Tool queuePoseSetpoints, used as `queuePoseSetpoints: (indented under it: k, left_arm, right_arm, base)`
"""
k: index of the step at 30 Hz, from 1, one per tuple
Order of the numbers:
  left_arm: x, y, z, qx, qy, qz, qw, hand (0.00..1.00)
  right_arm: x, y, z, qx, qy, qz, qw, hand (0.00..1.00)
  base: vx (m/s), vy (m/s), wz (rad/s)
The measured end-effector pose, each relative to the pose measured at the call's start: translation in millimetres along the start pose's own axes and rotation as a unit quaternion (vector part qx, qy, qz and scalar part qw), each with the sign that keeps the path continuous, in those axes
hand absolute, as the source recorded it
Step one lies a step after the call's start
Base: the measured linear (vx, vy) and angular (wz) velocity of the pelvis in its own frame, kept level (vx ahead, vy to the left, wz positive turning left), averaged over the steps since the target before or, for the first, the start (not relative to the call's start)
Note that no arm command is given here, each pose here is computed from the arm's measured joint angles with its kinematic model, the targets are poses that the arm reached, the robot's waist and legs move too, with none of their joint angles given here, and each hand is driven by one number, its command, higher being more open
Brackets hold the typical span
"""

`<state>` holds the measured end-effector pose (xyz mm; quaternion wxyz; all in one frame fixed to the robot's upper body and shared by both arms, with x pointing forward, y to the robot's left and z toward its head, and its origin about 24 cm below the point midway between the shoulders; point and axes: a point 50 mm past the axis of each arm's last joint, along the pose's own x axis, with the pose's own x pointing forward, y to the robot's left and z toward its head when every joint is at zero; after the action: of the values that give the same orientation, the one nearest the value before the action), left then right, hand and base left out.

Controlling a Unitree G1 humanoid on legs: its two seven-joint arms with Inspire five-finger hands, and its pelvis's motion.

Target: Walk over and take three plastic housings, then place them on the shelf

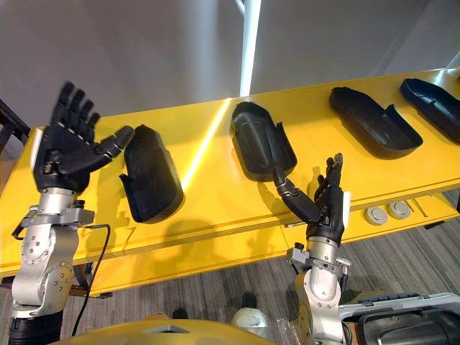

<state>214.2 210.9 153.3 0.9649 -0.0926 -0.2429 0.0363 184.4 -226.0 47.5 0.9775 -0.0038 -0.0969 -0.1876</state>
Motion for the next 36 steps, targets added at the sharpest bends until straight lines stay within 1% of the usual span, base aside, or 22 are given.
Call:
queuePoseSetpoints:
  k: [2,3,4,6,9,11,14,16,17,23,29,33,35,36]
  left_arm:
    - [0,-2,11,0.001,-0.039,-0.002,0.999,1.00]
    - [0,-2,18,0.017,-0.064,0.003,0.998,1.00]
    - [0,-2,19,0.019,-0.068,0.004,0.997,1.00]
    - [-2,0,28,0.026,-0.105,0.017,0.994,1.00]
    - [-3,-2,32,0.025,-0.120,0.017,0.992,1.00]
    - [-9,-3,35,0.021,-0.127,0.022,0.991,1.00]
    - [-16,0,35,0.041,-0.131,0.043,0.990,1.00]
    - [-21,5,36,0.066,-0.144,0.079,0.984,1.00]
    - [-42,25,45,0.100,-0.183,0.184,0.961,1.00]
    - [-42,25,44,0.099,-0.181,0.183,0.961,1.00]
    - [-42,30,31,0.101,-0.151,0.193,0.964,1.00]
    - [-41,31,11,0.091,-0.094,0.191,0.973,1.00]
    - [-41,29,-6,0.092,-0.043,0.171,0.980,1.00]
    - [-41,28,-10,0.090,-0.032,0.167,0.981,1.00]
  right_arm:
    - [0,2,0,0.003,0.001,0.006,1.000,1.00]
    - [0,5,0,0.009,0.002,0.013,1.000,1.00]
    - [0,5,0,0.011,0.002,0.015,1.000,1.00]
    - [4,12,2,0.026,-0.005,0.027,0.999,1.00]
    - [10,18,7,0.034,-0.020,0.034,0.999,1.00]
    - [16,28,13,0.045,-0.036,0.048,0.997,1.00]
    - [23,40,24,0.061,-0.062,0.071,0.994,1.00]
    - [26,50,33,0.076,-0.082,0.095,0.989,1.00]
    - [34,67,46,0.094,-0.115,0.131,0.980,1.00]
    - [34,66,46,0.093,-0.116,0.128,0.981,1.00]
    - [41,45,50,0.082,-0.133,0.090,0.984,1.00]
    - [44,28,59,0.074,-0.160,0.055,0.983,1.00]
    - [45,22,66,0.072,-0.177,0.044,0.981,1.00]
    - [44,21,68,0.072,-0.181,0.043,0.980,1.00]
  base:
    - [-0.05,-0.006,0.05]
    - [-0.05,-0.005,0.05]
    - [-0.06,-0.002,0.01]
    - [-0.07,-0.001,0.04]
    - [-0.05,-0.004,0.11]
    - [-0.04,-0.008,0.18]
    - [-0.02,-0.008,0.23]
    - [-0.01,0.004,0.15]
    - [0.00,0.003,0.05]
    - [0.00,0.000,0.01]
    - [-0.01,0.008,-0.02]
    - [-0.05,0.031,-0.16]
    - [0.01,0.017,-0.08]
    - [0.02,0.012,-0.15]
